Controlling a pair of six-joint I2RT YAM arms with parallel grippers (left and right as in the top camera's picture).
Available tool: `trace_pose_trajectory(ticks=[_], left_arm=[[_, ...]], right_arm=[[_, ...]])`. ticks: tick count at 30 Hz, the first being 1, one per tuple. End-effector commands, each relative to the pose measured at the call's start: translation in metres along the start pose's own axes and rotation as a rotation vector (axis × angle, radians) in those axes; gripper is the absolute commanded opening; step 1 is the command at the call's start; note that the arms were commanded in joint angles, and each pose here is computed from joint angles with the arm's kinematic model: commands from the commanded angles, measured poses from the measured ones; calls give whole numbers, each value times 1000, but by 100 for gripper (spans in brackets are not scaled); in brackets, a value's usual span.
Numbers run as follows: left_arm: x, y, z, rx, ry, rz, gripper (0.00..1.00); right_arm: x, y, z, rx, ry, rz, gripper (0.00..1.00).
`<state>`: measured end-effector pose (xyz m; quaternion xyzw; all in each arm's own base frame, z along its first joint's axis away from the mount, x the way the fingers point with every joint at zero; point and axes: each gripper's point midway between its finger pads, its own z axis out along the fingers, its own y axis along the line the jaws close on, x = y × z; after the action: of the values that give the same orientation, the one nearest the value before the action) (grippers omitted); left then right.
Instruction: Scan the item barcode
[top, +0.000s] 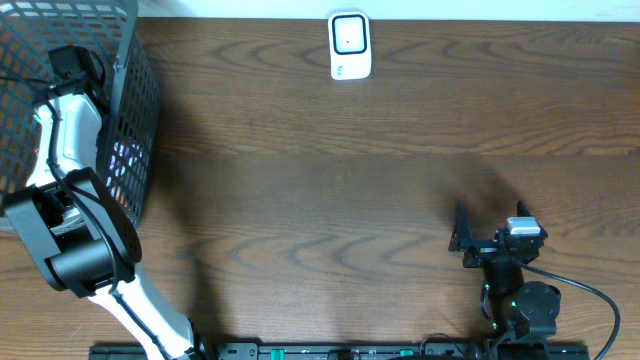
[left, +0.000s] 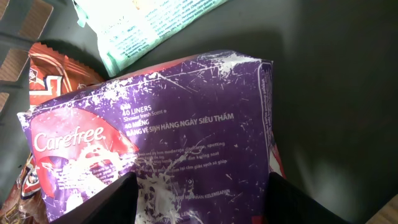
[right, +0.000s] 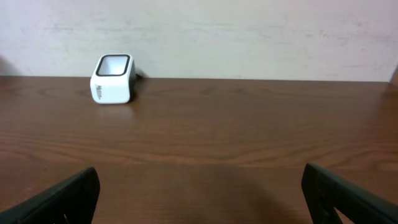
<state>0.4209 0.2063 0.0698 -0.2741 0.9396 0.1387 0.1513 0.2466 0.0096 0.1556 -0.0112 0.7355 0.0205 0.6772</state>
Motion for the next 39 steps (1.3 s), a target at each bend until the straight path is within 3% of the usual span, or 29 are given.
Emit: trace_pose_trajectory(ticks=[1,11,16,22,28,33,39], left_arm=[[28,-3,33,-32,100,33,64],[-21,11,-37,7,-113,-74,64],[-61,9,-115,219,-328,-139,72],[-80,22,-159,239,-467,-166,79],[-72,25,-132,212,-398,-194,81],[-62,37,-92,133,-308,-327,85],[-43,30,-47,107,-185,-309,85]], right_arm=[[1,1,0,-3,3,-8,99],[1,1,0,-3,3,-8,99],[1,1,0,-3,3,-8,99],[1,1,0,-3,3,-8,99],[1,1,0,-3,3,-8,99],[1,1,0,-3,3,-8,99],[1,1,0,-3,3,-8,99]])
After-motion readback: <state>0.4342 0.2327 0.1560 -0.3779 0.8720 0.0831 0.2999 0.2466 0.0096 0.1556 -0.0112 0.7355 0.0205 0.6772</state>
